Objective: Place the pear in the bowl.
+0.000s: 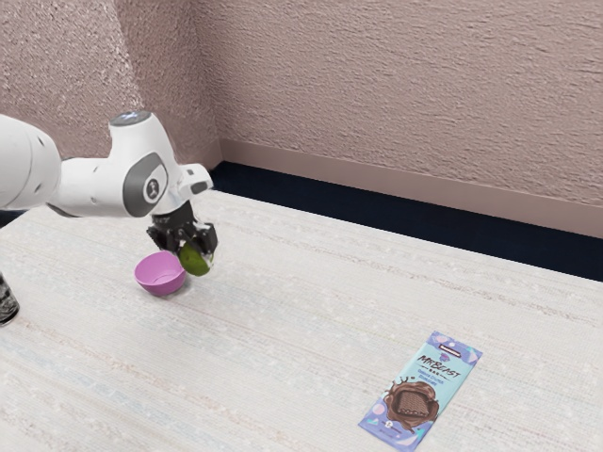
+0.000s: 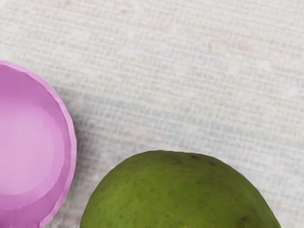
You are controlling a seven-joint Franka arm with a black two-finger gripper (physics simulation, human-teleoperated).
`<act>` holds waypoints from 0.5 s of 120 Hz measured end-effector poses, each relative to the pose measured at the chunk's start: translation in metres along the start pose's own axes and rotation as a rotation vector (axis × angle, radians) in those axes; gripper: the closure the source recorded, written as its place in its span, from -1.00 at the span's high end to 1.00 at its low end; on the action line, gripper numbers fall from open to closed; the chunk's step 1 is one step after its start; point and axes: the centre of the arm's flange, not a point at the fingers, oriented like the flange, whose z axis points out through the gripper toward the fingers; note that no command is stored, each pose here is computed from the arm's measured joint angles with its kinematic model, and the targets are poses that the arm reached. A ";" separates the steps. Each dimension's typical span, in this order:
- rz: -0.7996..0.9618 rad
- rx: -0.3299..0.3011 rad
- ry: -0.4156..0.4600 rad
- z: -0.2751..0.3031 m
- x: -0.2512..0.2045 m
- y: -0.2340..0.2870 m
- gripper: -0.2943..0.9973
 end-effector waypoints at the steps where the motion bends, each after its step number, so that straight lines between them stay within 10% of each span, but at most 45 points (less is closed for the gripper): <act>1: -0.004 0.004 -0.002 0.000 0.000 -0.003 -0.39; 60: -0.087 0.134 -0.023 0.029 0.057 -0.080 -0.46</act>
